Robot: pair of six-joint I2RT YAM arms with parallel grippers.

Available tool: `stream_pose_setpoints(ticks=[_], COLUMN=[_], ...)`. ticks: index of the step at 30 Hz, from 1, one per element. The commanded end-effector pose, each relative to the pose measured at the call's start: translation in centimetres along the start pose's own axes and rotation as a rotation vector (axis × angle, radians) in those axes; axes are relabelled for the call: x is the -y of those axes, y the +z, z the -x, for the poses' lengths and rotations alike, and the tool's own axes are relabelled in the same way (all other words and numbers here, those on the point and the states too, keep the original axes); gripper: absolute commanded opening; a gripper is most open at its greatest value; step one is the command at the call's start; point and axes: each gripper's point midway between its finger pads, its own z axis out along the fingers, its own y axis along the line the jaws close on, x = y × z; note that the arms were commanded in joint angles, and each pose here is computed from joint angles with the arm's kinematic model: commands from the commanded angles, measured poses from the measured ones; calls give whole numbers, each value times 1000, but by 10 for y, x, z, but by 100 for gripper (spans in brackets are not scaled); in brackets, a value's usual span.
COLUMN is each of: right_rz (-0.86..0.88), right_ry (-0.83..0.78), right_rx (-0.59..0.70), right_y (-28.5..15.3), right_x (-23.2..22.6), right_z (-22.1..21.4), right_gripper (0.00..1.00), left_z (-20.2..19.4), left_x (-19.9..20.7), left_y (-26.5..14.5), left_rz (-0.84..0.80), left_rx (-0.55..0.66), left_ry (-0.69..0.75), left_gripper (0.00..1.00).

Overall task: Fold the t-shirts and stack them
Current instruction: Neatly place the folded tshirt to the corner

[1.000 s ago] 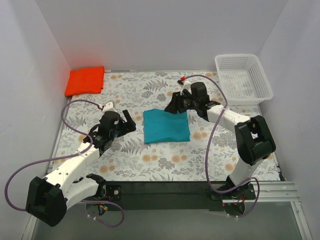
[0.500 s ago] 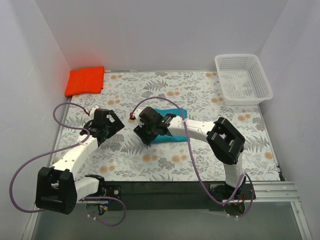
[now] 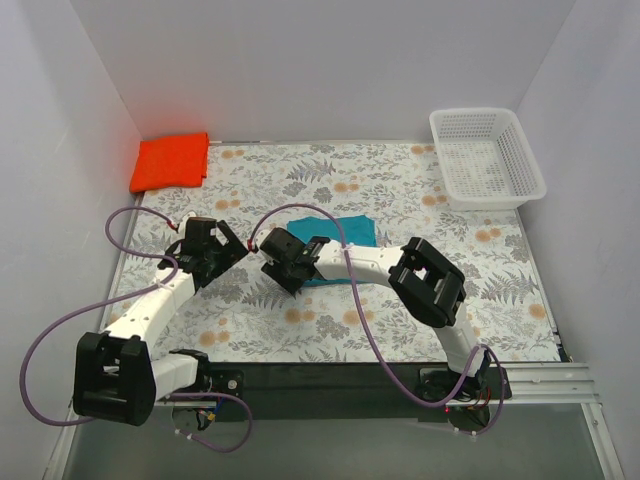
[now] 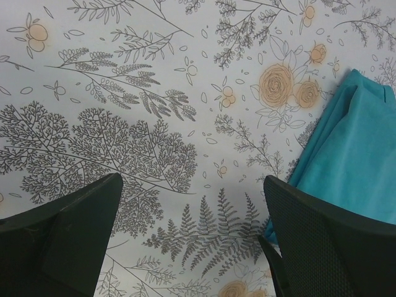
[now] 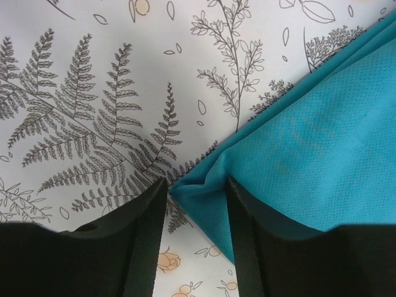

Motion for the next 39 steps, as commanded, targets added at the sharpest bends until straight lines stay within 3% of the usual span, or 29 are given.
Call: stream_pose_setpoints(ticks=[1, 5, 8, 13, 18, 27, 39], right_rz=[-53, -69, -64, -29, 6, 92, 167], right_ry=[-26, -64, -62, -49, 4, 127, 163], right_rx=[-60, -75, -52, 29, 144, 276, 262], right_y=[10, 10, 2, -21, -50, -68, -54], right_x=[8, 12, 12, 13, 20, 30, 20], right_z=[-15, -20, -14, 10, 35, 48, 37], right_gripper=[49, 33, 2, 1, 1, 1, 1], left_z=[4, -2, -6, -16, -38, -46, -85], left_x=[12, 17, 21, 34, 66, 102, 114], left_y=[-2, 0, 2, 8, 9, 28, 46], left_rz=[-45, -76, -91, -133, -262, -414, -444], left_rx=[-12, -37, -65, -135, -297, -388, -492], left_ry=[-2, 1, -8, -86, -173, -341, -414], left_gripper=[98, 98, 98, 98, 98, 98, 98])
